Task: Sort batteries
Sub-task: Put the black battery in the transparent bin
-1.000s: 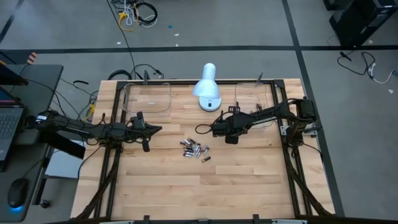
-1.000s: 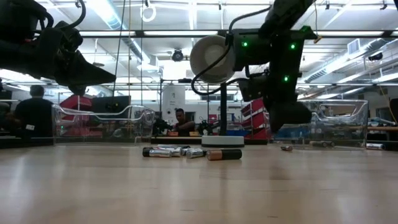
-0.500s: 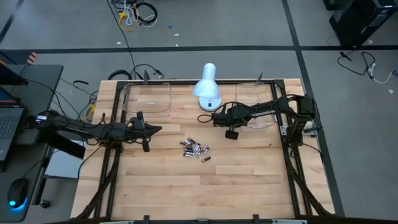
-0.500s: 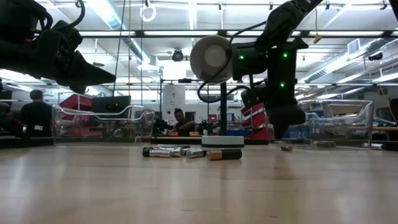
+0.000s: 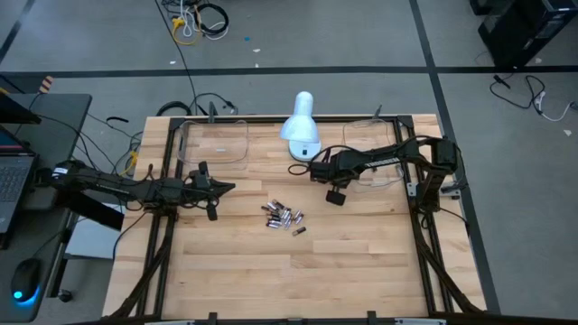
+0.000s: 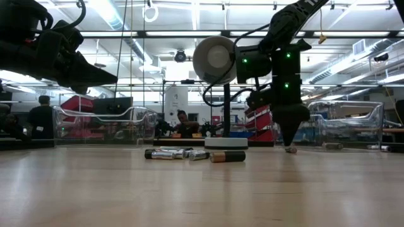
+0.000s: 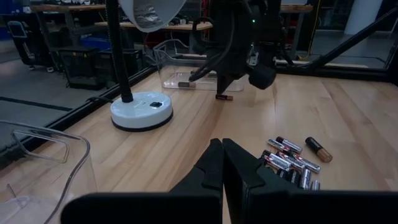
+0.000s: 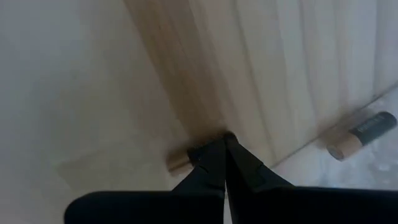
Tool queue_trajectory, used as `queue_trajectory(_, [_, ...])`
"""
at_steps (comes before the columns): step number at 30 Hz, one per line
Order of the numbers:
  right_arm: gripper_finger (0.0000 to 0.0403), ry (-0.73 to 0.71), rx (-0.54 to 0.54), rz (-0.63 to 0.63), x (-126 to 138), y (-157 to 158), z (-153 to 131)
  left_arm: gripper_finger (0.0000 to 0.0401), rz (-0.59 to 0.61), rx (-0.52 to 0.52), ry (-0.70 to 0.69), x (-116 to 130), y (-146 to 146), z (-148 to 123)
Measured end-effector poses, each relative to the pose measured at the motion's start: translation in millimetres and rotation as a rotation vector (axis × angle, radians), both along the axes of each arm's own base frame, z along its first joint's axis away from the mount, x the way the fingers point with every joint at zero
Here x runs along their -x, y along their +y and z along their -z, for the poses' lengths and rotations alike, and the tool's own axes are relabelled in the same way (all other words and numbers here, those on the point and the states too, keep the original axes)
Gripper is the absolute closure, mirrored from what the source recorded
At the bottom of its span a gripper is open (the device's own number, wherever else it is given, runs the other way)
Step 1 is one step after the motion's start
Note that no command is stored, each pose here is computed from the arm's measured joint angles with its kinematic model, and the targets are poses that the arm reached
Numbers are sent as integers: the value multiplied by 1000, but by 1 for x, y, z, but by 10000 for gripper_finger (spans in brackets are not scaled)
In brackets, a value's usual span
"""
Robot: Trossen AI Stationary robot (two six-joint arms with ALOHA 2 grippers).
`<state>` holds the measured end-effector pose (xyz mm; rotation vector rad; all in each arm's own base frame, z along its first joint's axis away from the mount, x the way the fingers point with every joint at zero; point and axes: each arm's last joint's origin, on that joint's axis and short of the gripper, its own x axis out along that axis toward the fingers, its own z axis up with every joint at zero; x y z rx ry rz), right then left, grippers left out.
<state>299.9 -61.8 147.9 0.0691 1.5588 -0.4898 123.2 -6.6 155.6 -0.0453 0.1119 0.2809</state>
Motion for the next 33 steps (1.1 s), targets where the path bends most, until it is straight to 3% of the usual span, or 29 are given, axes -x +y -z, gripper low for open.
queue_trajectory(7, [403,-171,-92,27,-15,2,-2,399,0,0,-1,0,0,0])
queue_trajectory(12, [403,-67,60,107,-11,-2,-16,399,0,1,-8,0,0,-1])
queue_trajectory(21, [403,47,49,154,11,2,4,399,-50,-5,-9,0,1,-1])
queue_trajectory(27, [403,-9,13,161,14,5,18,399,-52,3,-57,0,1,-5])
queue_trajectory(33, [403,-79,27,132,3,9,13,399,-52,11,-99,0,1,-9])
